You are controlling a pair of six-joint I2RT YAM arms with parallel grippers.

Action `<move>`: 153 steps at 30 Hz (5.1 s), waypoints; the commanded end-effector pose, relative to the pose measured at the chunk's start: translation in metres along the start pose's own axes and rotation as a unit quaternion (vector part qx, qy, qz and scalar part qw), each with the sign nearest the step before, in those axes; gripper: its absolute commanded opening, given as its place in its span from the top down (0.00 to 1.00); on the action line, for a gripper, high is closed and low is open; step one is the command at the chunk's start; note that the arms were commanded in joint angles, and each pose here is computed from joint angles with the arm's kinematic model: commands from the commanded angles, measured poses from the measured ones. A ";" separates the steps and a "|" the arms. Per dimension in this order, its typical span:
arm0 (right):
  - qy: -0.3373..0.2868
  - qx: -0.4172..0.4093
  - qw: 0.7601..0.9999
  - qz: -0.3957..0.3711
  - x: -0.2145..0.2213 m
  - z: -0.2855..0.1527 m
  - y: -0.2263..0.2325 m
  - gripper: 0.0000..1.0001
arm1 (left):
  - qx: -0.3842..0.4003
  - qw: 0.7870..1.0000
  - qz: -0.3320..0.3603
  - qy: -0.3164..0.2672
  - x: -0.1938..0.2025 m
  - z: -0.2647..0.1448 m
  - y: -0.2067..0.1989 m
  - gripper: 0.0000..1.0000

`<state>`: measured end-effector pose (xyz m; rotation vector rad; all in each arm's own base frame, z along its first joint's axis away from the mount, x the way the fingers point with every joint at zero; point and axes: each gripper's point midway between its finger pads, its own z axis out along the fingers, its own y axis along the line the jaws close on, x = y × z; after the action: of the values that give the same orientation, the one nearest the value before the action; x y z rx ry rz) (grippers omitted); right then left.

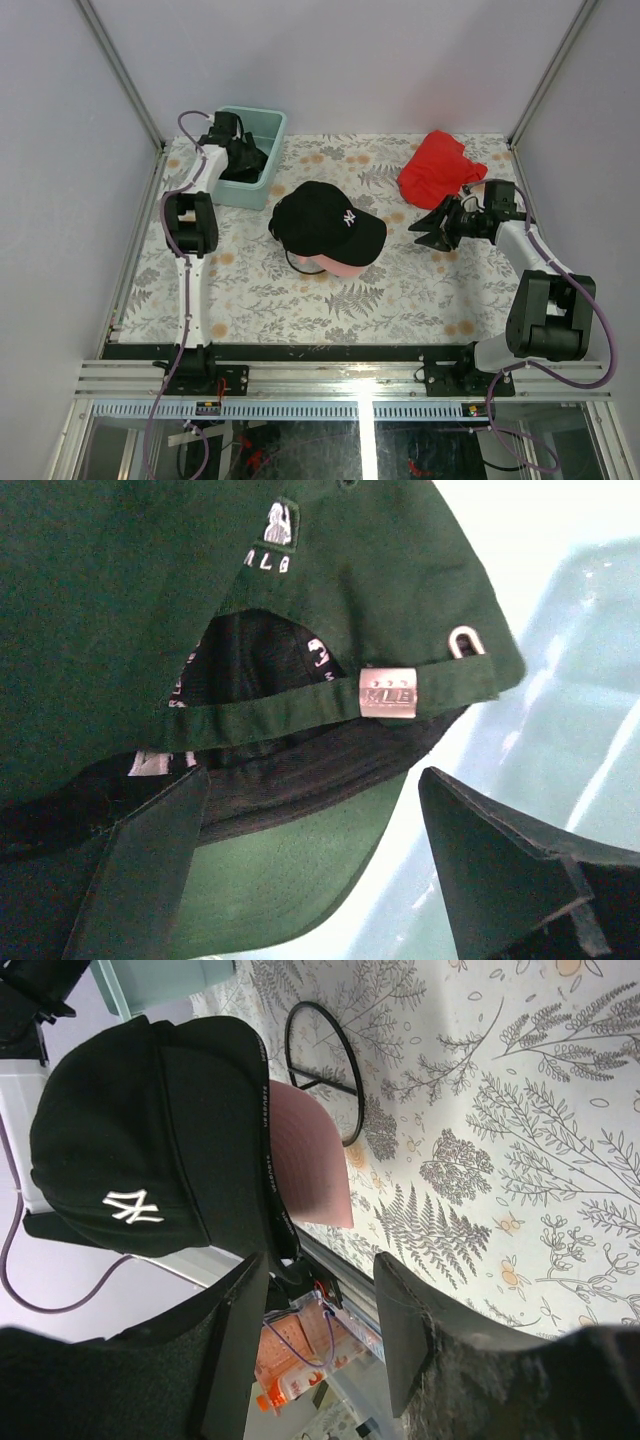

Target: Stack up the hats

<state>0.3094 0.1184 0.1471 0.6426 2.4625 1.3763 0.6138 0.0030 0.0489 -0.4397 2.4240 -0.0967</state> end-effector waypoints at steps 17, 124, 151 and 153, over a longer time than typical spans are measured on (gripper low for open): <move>-0.004 -0.010 1.000 -0.018 -0.010 -0.006 0.017 0.46 | -0.081 0.992 0.031 0.096 0.066 0.029 0.022 0.66; -0.004 -0.468 0.840 0.276 0.101 0.005 0.397 0.30 | 0.617 0.733 -0.144 -0.247 -0.037 -0.563 -0.184 1.00; -0.087 -0.445 0.891 -0.033 0.081 -0.051 0.411 1.00 | 0.528 0.820 -0.137 -0.172 0.006 -0.502 -0.169 0.83; -0.105 -0.419 0.899 -0.074 0.083 -0.051 0.408 1.00 | 0.534 0.817 -0.155 -0.150 0.011 -0.495 -0.169 0.65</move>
<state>0.3602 0.3249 0.4682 0.6917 1.5056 2.1153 0.3442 -0.1798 0.4733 -0.2394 1.5500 -1.3004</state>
